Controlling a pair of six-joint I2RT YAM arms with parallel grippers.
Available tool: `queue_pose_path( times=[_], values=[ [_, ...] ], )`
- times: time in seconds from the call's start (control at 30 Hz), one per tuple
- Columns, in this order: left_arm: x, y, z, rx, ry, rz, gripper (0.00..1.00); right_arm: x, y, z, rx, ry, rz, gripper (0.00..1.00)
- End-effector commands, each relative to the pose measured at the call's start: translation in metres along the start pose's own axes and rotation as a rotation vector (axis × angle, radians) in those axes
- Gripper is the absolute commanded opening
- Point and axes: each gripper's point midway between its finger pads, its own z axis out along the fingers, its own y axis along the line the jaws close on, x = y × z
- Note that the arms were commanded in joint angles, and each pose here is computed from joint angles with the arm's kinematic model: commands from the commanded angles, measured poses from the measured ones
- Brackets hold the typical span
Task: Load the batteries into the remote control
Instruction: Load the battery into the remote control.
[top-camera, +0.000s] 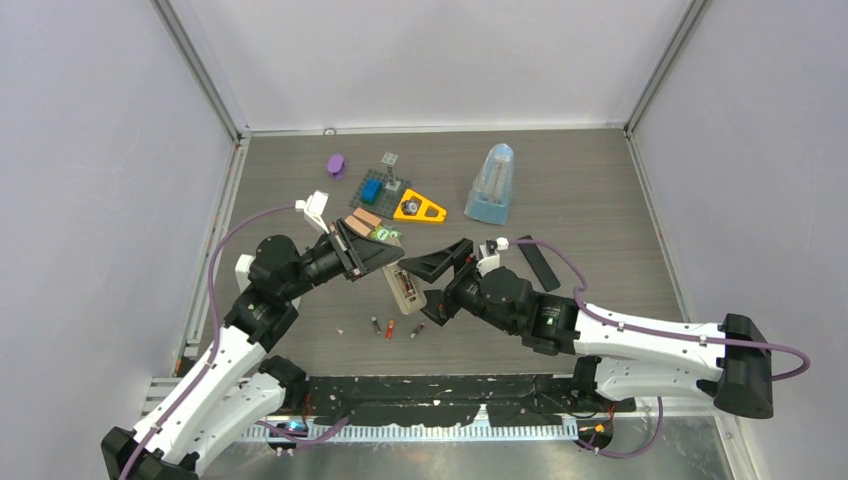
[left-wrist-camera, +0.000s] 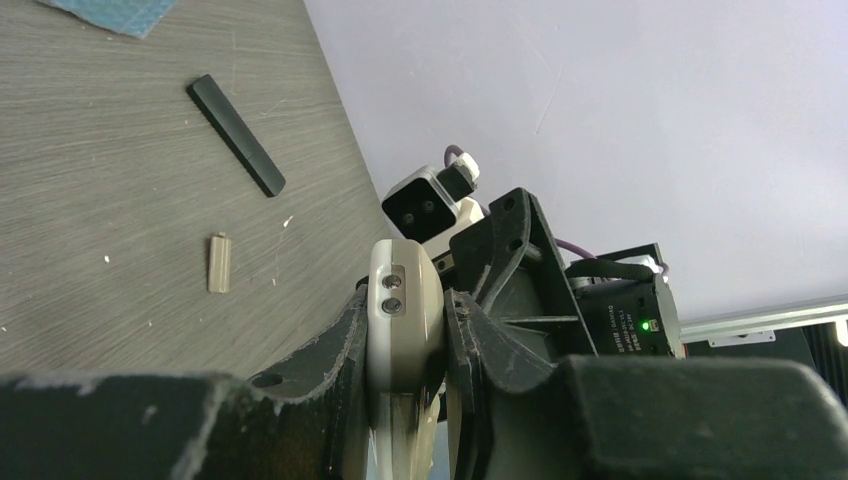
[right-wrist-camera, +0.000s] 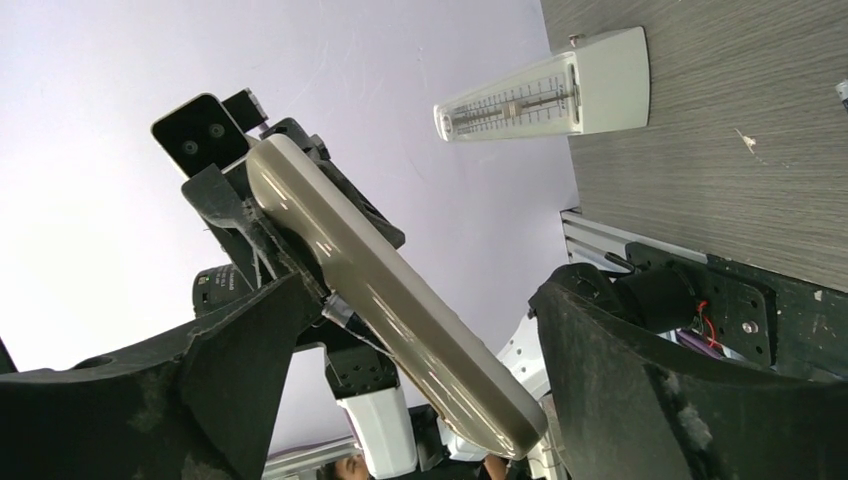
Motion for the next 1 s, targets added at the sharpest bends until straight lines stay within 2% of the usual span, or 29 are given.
queue_pose_path(
  times=[0.0,0.27,0.43,0.97],
  values=[
    [-0.007,-0.022,-0.002,0.076,-0.016,0.051,0.0,0.004,0.013,0.0,-0.059,0.025,0.017,0.85],
    [-0.008,-0.02,-0.002,0.065,-0.023,0.039,0.0,0.005,0.01,-0.001,-0.068,0.037,0.009,0.67],
    [-0.008,-0.017,-0.001,0.045,-0.024,0.01,0.0,0.007,0.007,0.0,-0.063,0.047,-0.003,0.61],
    [-0.005,-0.015,0.0,-0.006,-0.002,-0.211,0.0,0.01,-0.002,0.001,-0.04,0.064,-0.05,0.4]
  ],
)
